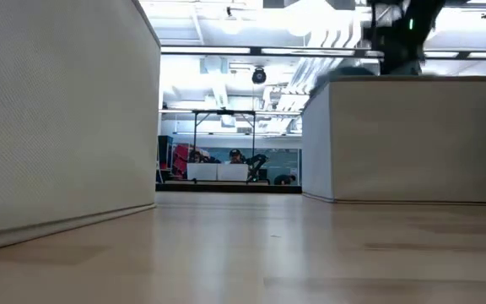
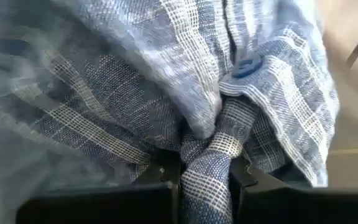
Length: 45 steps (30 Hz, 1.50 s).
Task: Sort clothes
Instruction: Put the light blue shirt into the top laundry organizer
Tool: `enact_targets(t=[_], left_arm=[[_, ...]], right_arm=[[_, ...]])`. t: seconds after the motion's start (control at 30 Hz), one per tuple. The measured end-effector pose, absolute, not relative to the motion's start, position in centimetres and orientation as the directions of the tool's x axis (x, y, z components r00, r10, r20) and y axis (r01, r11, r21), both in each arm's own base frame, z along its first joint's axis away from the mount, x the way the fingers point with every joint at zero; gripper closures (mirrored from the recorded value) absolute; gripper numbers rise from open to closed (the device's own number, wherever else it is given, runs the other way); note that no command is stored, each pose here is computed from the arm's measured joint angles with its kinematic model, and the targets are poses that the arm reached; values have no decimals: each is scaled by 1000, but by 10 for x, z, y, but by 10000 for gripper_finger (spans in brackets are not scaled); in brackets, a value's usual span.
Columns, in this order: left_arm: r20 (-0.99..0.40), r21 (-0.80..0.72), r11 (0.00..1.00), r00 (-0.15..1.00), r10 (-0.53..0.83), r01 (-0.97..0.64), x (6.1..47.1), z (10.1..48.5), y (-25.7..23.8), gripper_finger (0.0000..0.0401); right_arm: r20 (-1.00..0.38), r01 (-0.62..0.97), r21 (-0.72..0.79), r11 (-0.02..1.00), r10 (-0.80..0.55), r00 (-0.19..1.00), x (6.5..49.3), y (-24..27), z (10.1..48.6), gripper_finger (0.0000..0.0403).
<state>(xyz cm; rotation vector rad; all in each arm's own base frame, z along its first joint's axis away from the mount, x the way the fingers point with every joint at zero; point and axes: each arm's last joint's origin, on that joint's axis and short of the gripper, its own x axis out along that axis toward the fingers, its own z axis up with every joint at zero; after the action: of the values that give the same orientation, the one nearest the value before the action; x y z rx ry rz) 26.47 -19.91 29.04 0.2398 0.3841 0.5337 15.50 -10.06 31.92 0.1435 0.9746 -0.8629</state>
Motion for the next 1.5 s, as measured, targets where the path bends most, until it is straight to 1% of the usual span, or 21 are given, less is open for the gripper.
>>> enact_targets(t=[0.13, 0.5, 0.77, 0.83, 0.9, 0.97, 1.07, 1.17, 1.23, 1.3, 1.37, 1.5], left_arm=[[-292, 325, 835, 792, 535, -444, 265, 290, -199, 401], [-292, 326, 829, 786, 545, -454, 267, 290, -196, 401], [-291, 329, 829, 787, 544, -452, 267, 291, -196, 401], [-291, 329, 829, 787, 544, -452, 267, 291, -196, 401], [-291, 329, 829, 787, 544, -452, 267, 291, -196, 401], [-291, 330, 829, 787, 544, -452, 267, 291, -196, 401], [-291, 331, 829, 787, 544, -451, 267, 291, -196, 401], [-291, 331, 829, 787, 544, -451, 267, 291, -196, 401], [-291, 331, 829, 787, 544, -451, 267, 291, -196, 401], [-291, 331, 829, 787, 544, -451, 267, 291, -196, 401], [-291, 331, 829, 787, 544, -451, 267, 291, -196, 401], [-291, 331, 829, 787, 544, -451, 267, 291, -196, 401]], right_arm=[[-820, 712, -220, 667, -521, 235, 151, -121, 277, 370], [-870, 768, -110, 631, -435, 233, 134, -136, 210, 371], [-917, 758, -118, 641, -364, 165, 150, -150, 185, 366], [-919, 757, -127, 641, -363, 153, 151, -151, 182, 356], [-920, 756, -137, 640, -365, 143, 151, -151, 183, 336], [-929, 756, -137, 640, -348, 127, 151, -151, 190, 306], [-945, 752, -132, 646, -311, 100, 152, -153, 213, 249], [-951, 761, -119, 638, -294, 98, 155, -155, 249, 195], [-945, 787, -105, 608, -307, 111, 156, -156, 278, 173], [-939, 815, -87, 573, -321, 125, 155, -155, 306, 163], [-916, 831, -64, 552, -363, 170, 156, -155, 332, 161], [-849, 807, -44, 589, -448, 280, 166, -154, 359, 165]])
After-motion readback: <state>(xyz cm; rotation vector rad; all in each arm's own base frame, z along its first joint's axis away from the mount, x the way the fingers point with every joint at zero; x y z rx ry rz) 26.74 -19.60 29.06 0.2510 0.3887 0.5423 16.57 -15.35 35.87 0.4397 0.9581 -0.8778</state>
